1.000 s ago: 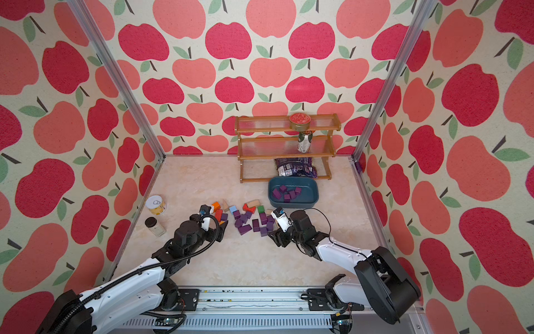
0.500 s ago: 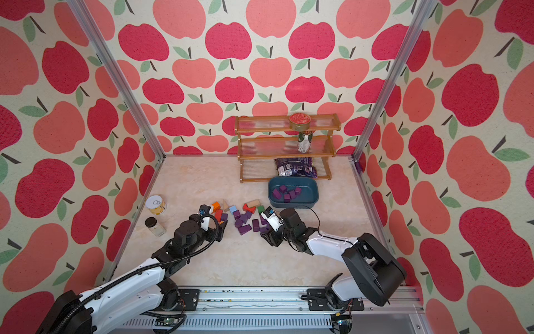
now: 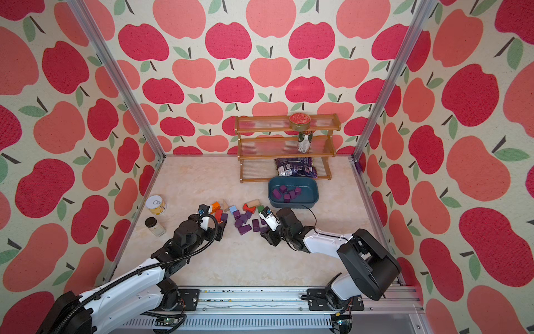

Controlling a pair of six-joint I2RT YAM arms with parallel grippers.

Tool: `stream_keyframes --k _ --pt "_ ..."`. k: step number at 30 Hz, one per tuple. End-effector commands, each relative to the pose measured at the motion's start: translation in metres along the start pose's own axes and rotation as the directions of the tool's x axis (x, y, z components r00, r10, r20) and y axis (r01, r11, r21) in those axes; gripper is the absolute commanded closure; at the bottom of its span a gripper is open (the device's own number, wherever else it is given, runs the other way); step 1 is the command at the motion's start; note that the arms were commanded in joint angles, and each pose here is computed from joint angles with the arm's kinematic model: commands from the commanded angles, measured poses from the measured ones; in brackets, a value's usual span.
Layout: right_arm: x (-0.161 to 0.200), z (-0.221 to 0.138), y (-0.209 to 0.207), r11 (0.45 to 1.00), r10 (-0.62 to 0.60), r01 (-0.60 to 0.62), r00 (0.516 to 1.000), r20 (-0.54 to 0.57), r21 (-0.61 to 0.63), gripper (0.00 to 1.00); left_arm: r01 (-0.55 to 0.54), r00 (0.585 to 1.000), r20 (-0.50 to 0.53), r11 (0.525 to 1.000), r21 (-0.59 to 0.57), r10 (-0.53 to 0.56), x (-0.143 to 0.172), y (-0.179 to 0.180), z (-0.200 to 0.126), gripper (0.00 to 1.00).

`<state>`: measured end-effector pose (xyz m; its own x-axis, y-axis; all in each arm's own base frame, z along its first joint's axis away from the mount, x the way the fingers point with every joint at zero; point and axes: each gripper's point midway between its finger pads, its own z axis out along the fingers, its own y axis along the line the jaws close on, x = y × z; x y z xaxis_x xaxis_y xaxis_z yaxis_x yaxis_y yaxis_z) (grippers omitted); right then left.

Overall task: Pick purple bricks into the storage bin
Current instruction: Pick up the building block from the center of the board.

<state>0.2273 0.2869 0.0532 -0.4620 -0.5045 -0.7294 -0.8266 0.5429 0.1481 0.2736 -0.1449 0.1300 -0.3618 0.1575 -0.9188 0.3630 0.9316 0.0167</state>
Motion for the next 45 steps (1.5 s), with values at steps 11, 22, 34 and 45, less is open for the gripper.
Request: stream_keyframes --k 11,22,34,45 --pt "-0.001 0.003 0.010 0.998 -0.052 0.052 0.998 -0.024 -0.019 0.52 0.013 1.000 -0.004 1.000 -0.021 -0.013 -0.001 0.005 -0.001 0.01" --pt "0.003 0.008 0.009 0.998 -0.069 0.069 0.995 -0.066 0.000 0.53 0.015 1.000 -0.009 1.000 -0.021 -0.015 0.000 0.005 0.000 0.01" --pt "0.003 0.014 0.006 0.998 -0.059 0.061 0.995 -0.083 0.018 0.55 0.015 1.000 -0.011 1.000 -0.021 -0.016 0.000 0.005 0.000 0.01" --pt "0.001 0.029 0.004 0.999 -0.013 0.016 0.995 -0.097 0.033 0.59 0.014 1.000 -0.015 1.000 -0.016 -0.015 0.000 0.004 0.001 0.01"
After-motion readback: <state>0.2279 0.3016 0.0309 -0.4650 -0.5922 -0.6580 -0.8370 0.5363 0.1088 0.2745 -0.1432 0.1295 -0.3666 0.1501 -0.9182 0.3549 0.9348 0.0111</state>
